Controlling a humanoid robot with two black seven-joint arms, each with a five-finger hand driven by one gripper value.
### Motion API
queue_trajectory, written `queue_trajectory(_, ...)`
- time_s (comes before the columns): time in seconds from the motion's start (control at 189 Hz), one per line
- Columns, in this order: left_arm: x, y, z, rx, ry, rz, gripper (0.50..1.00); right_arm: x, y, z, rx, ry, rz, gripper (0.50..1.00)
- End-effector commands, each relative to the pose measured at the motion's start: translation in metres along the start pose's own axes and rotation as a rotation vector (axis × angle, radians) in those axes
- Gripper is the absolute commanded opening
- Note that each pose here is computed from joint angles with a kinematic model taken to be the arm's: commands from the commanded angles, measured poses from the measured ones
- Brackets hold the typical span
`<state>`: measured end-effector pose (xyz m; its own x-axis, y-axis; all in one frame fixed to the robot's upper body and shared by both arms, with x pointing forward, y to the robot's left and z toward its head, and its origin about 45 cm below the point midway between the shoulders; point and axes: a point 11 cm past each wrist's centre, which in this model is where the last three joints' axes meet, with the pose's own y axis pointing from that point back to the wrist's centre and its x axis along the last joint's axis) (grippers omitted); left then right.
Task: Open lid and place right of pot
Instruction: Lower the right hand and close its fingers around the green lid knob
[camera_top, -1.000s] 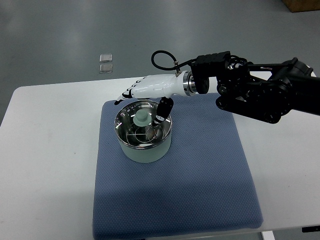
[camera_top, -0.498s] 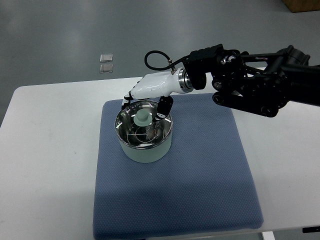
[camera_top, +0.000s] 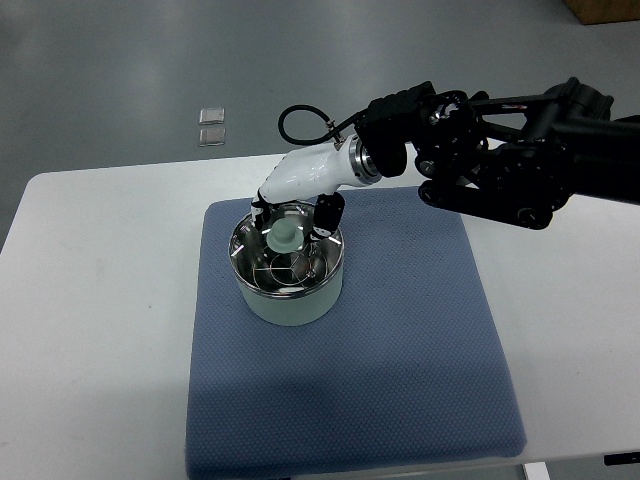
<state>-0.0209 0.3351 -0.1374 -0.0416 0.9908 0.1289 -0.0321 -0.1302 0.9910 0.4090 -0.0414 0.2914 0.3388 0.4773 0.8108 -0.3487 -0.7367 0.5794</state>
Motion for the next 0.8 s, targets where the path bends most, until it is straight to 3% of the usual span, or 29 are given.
queue_trajectory(0.0, 0.0, 0.0, 0.0, 0.0, 0.0, 0.0, 1.0, -0.0003, -0.0036, -0.0042, 0.009, 0.002, -0.003, 0.711)
queue_trajectory(0.794, 0.0, 0.0, 0.0, 0.0, 0.0, 0.0, 1.0, 0.0018, -0.0059, 0.0001, -0.017, 0.006, -0.002, 0.672)
